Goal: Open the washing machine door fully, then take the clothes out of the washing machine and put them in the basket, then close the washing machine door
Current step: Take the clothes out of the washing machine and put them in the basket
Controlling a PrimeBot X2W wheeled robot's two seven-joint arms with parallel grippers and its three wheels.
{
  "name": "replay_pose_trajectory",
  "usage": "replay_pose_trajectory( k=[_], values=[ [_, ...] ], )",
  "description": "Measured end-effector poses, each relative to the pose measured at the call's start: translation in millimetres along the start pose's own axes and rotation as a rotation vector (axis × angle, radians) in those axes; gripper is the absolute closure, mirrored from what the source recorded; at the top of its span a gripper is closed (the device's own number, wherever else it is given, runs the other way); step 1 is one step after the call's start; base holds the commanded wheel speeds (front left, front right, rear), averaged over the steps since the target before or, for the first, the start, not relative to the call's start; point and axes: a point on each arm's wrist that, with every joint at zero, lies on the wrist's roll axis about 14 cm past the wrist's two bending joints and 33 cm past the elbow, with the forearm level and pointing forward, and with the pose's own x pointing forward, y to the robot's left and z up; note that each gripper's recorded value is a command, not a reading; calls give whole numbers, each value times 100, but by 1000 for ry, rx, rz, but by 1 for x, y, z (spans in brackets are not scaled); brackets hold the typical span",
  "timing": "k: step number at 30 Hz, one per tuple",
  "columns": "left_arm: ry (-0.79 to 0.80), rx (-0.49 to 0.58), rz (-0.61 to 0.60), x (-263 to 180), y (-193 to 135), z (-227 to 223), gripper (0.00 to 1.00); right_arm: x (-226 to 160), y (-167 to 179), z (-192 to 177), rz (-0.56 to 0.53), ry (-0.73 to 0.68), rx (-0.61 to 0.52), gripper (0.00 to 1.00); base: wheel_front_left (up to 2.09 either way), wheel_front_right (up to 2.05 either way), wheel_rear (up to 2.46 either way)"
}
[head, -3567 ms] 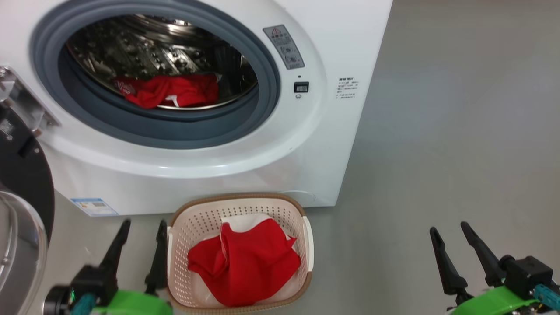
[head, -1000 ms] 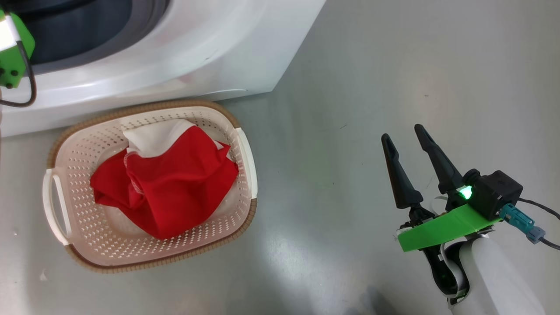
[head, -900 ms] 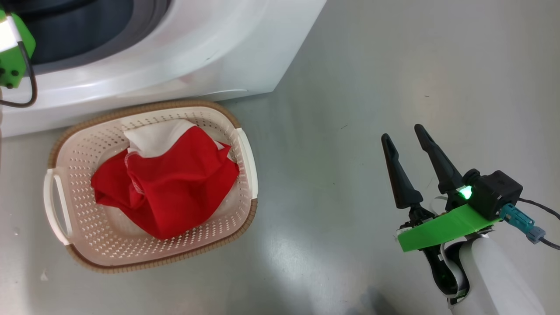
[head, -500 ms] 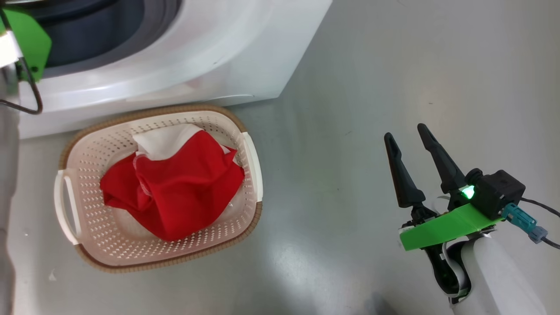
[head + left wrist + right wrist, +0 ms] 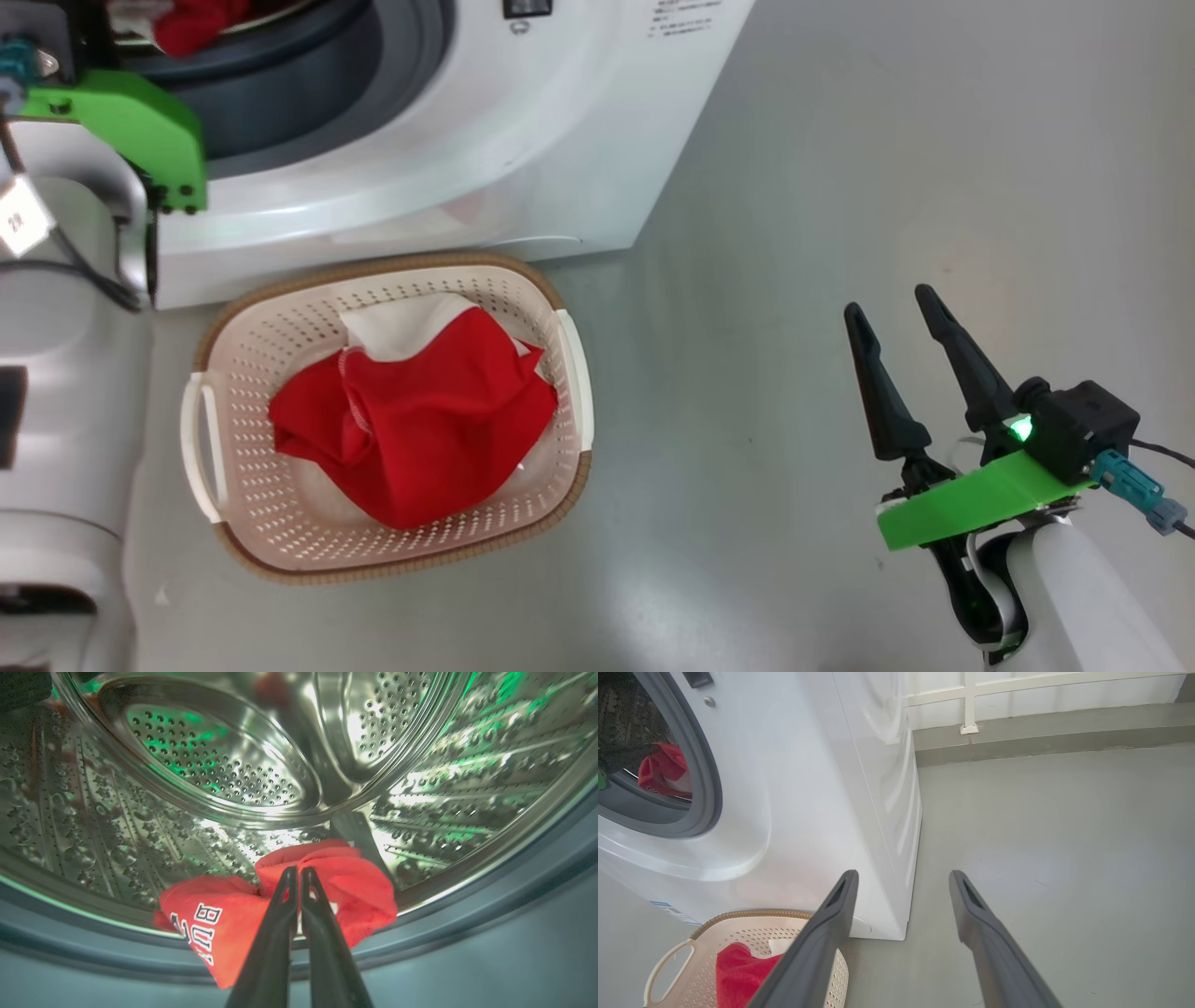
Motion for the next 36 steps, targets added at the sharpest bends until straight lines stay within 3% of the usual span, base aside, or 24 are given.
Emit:
replay_pose_trajectory(
  k=[8, 15, 36],
  values=[
    [-116, -196, -4, -29, -5, 24, 100, -7, 4, 8, 17, -14, -8, 0, 0, 0, 0],
    [-189, -280, 3, -59, -2, 35, 100, -20, 5, 11, 22, -14, -16, 0, 0, 0, 0],
    [-366, -382, 74, -135, 30, 57, 100, -34, 3, 25, 22, -47, -32, 0, 0, 0, 0]
  ],
)
